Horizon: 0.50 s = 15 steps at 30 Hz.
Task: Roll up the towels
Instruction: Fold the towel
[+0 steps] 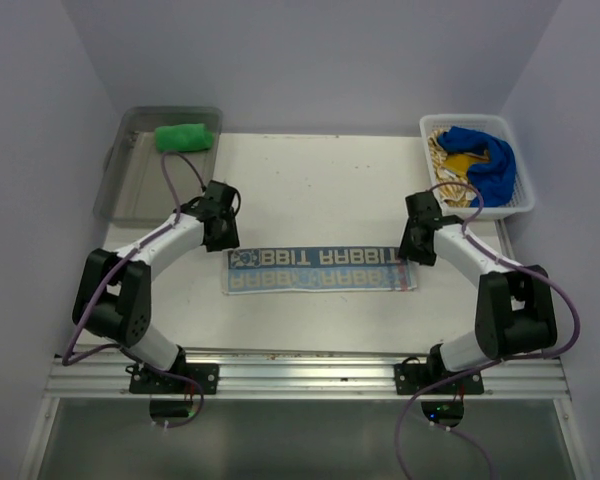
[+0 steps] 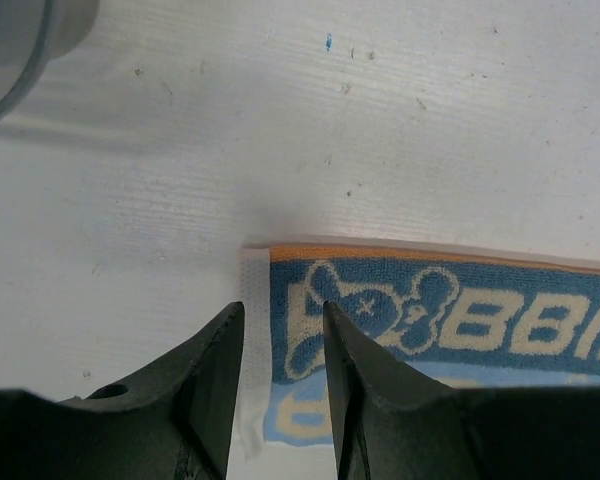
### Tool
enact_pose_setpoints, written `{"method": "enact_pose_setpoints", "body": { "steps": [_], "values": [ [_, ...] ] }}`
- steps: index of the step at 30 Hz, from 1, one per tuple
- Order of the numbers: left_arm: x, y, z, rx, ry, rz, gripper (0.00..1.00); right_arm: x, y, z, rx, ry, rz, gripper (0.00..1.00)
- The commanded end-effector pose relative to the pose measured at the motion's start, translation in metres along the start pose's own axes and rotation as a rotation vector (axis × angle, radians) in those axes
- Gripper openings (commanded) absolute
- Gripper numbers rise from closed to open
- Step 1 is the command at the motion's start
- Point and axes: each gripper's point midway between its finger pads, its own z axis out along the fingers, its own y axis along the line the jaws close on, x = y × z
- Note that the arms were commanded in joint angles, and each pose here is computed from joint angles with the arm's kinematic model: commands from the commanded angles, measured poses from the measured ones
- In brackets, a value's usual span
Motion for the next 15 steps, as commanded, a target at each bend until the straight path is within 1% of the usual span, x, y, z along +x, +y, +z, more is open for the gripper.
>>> {"method": "enact_pose_setpoints", "body": {
  "steps": [1,2,5,10,14,15],
  "values": [
    [-0.017,0.001,-0.014,0.001,-0.049,-0.014,0.41,0.011,-0.010,0.004,0.008,0.043,-0.013,0.46],
    [-0.015,0.001,-0.014,0.001,-0.046,-0.014,0.41,0.012,-0.008,0.006,-0.001,0.050,-0.012,0.48],
    [-0.014,0.002,-0.017,0.006,-0.048,-0.013,0.41,0.021,-0.002,0.016,-0.033,0.105,-0.020,0.48],
    [-0.008,0.009,-0.019,-0.024,-0.037,-0.018,0.41,0.035,0.008,0.032,-0.080,0.170,-0.007,0.46],
    [0.000,0.013,-0.017,-0.027,-0.022,-0.030,0.42,0.041,0.014,0.040,-0.104,0.196,0.006,0.38],
    [0.002,0.014,-0.016,-0.031,-0.018,-0.032,0.42,0.041,0.014,0.040,-0.106,0.196,0.013,0.31]
  ]
}}
